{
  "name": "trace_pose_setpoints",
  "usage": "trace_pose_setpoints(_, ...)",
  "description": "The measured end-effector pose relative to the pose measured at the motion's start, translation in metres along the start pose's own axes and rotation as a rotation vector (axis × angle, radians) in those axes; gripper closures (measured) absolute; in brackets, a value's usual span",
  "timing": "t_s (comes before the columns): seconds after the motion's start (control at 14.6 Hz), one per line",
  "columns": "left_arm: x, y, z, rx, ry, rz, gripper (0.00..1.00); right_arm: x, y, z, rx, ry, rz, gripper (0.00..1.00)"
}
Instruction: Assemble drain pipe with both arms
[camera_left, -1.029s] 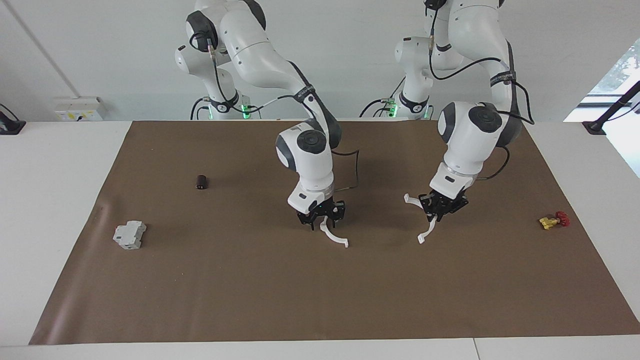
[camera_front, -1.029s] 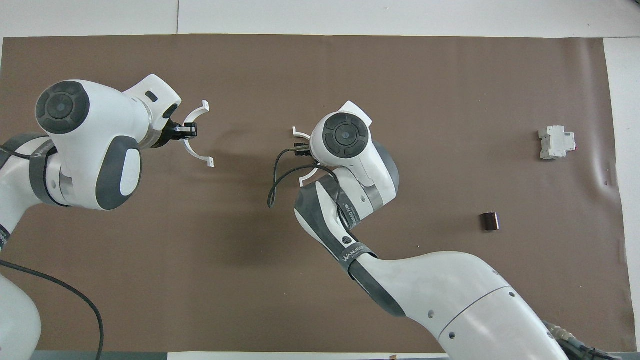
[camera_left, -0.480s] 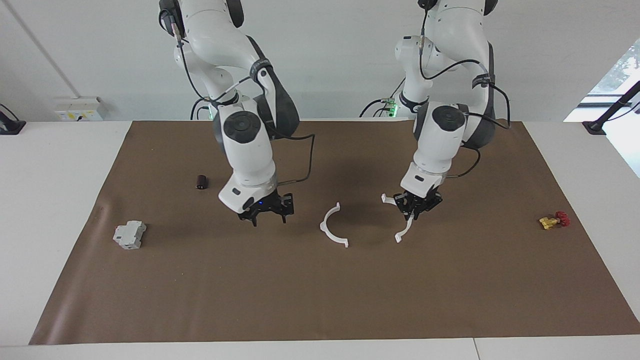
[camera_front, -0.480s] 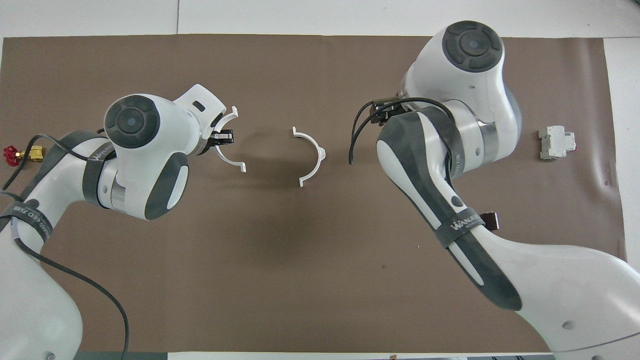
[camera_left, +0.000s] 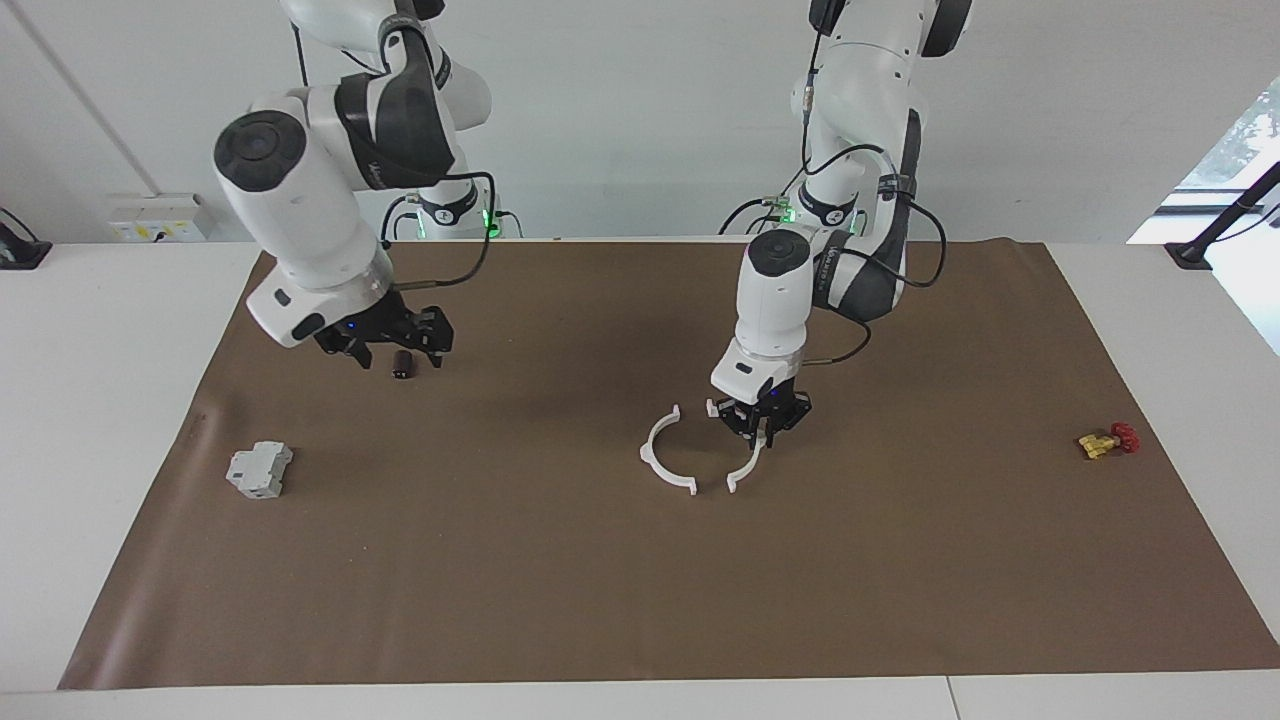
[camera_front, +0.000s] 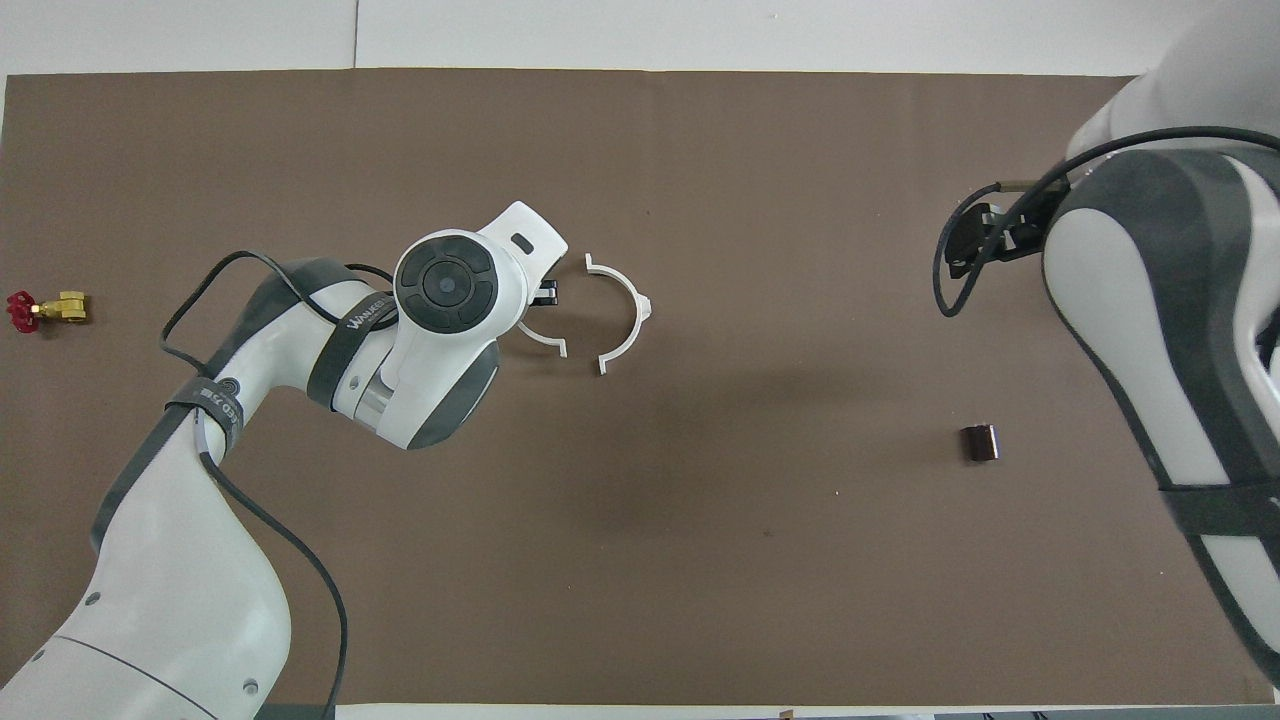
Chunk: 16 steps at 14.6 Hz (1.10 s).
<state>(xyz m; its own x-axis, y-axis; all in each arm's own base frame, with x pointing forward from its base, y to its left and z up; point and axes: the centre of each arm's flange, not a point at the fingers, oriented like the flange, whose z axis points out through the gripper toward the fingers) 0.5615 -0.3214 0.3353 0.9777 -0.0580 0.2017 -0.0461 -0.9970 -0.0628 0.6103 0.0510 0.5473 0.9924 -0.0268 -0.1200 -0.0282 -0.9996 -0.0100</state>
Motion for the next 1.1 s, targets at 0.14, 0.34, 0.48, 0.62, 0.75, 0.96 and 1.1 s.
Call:
trace_pose_setpoints(0.14, -0.001, 0.006, 0.007, -0.011, 0.011, 0.008, 0.79, -0.017, 0.035, -0.026, 0.01, 0.008, 0.008, 0.0)
trace_pose_setpoints(0.34, -0.008, 0.017, 0.015, -0.018, 0.012, 0.028, 0.79, -0.046, 0.066, -0.054, 0.019, -0.004, 0.011, 0.0)
trace_pose_setpoints(0.48, -0.009, 0.019, 0.018, -0.023, 0.015, 0.031, 0.79, -0.055, 0.07, -0.051, 0.021, -0.012, 0.001, 0.0)
trace_pose_setpoints(0.62, -0.012, 0.018, 0.022, -0.021, 0.01, 0.032, 0.79, -0.062, 0.068, -0.041, 0.018, -0.024, -0.004, 0.0)
trace_pose_setpoints(0.75, -0.015, 0.018, 0.025, -0.017, 0.003, 0.033, 0.79, -0.065, 0.067, -0.035, 0.012, -0.018, -0.007, 0.0)
trace_pose_setpoints(0.96, -0.019, 0.019, 0.029, -0.015, -0.004, 0.04, 0.79, -0.072, 0.065, -0.028, 0.009, -0.01, -0.012, 0.0)
trace_pose_setpoints(1.1, -0.023, 0.025, 0.029, -0.023, 0.003, 0.05, 0.79, -0.072, 0.07, -0.024, 0.008, 0.007, -0.004, 0.0)
